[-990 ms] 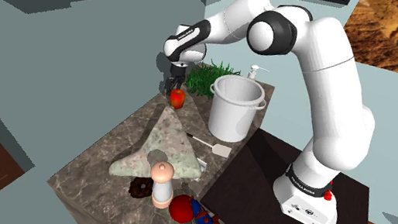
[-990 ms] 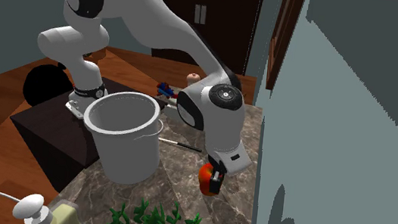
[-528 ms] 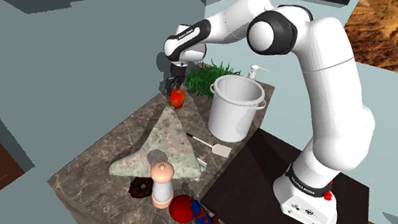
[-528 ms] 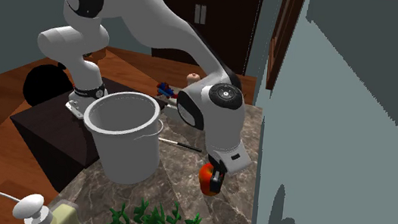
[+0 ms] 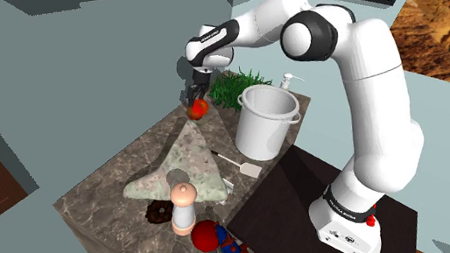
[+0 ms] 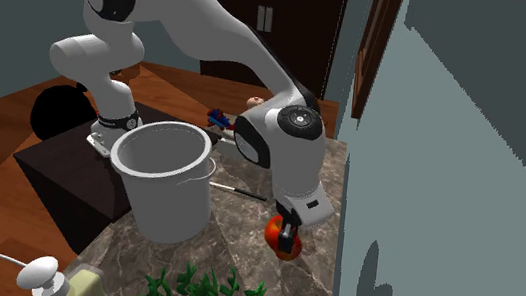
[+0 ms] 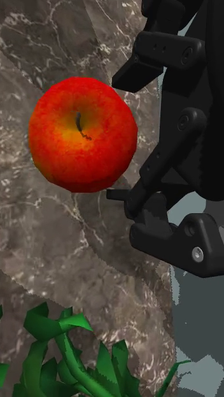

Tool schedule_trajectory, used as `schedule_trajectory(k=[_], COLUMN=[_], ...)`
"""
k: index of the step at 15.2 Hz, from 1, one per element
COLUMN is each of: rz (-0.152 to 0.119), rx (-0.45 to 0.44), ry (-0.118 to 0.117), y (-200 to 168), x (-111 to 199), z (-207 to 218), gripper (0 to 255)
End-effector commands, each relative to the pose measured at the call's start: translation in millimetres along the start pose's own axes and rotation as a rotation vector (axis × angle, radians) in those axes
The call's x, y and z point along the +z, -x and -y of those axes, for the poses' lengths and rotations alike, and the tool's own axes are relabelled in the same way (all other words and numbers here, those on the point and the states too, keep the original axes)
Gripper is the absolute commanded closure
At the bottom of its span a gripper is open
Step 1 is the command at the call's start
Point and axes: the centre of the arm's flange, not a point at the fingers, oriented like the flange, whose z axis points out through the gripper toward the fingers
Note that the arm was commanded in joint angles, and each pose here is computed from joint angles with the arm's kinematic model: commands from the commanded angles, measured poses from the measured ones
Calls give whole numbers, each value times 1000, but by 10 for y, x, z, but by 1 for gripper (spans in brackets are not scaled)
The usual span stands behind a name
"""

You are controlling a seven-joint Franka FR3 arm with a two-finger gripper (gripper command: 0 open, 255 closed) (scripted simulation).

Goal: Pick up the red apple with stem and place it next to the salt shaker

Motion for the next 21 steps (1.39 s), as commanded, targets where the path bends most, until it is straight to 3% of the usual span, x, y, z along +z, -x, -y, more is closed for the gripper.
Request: schedule_trajectory(k=[1, 21], rz=[0, 0], rx=[0, 0], ry=[0, 0], y=[4, -76], x=[-99, -1139], z=[22, 189], gripper=[255, 255])
